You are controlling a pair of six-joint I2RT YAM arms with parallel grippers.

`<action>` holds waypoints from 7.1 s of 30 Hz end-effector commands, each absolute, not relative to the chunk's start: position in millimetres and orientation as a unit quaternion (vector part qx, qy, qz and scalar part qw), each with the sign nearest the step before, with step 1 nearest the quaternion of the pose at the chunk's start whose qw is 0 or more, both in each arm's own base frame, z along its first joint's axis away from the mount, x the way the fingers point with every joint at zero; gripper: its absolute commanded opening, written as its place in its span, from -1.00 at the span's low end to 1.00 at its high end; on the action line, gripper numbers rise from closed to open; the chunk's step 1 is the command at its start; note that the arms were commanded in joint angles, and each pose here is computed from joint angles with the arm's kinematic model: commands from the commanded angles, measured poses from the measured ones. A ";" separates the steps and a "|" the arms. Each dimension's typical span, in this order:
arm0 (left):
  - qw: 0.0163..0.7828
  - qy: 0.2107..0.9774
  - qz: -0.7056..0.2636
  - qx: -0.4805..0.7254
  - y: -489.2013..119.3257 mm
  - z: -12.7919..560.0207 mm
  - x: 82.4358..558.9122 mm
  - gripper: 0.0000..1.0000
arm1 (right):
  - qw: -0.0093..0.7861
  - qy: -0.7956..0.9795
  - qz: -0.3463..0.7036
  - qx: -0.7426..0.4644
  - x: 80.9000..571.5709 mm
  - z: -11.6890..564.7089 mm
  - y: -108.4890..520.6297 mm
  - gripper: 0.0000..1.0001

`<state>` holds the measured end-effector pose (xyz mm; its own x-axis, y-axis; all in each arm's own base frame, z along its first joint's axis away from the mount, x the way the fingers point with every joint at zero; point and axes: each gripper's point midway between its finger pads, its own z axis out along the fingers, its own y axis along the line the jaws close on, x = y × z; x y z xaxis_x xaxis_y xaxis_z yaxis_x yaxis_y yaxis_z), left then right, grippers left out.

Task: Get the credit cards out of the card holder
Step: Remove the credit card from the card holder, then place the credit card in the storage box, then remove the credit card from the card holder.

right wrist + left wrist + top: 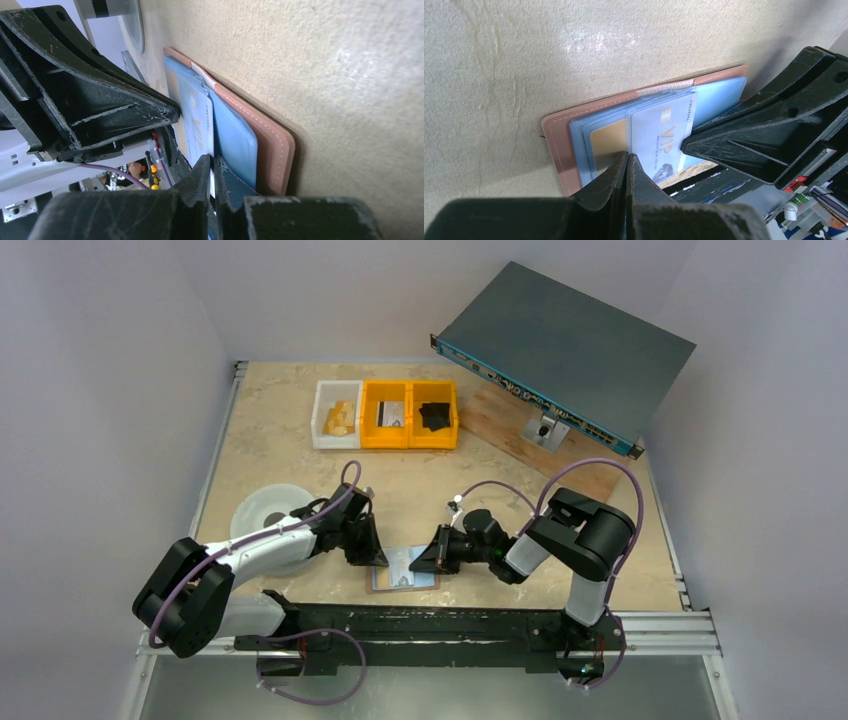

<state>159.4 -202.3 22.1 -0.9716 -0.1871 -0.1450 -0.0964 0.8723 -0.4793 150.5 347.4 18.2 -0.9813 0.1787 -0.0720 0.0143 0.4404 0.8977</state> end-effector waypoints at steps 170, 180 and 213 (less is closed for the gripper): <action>0.282 0.909 -0.294 -0.090 -194.2 141.4 545.7 -0.44 | 0.362 0.837 0.405 0.063 184.0 228.1 209.8 0.91; 0.312 0.899 -0.298 -0.079 -185.6 197.2 523.6 0.48 | 0.354 0.849 0.388 0.054 187.2 216.6 211.6 0.93; 0.242 0.928 -0.278 -0.062 -138.1 139.0 193.5 0.78 | 0.267 0.917 0.285 -0.077 166.5 109.5 366.1 0.45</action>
<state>206.4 -150.3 153.2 -0.8853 -0.2557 -0.3884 0.0233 0.8098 -0.5862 157.0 340.3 101.9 -0.8719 -0.0040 -0.4897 -0.2772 0.8284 0.4867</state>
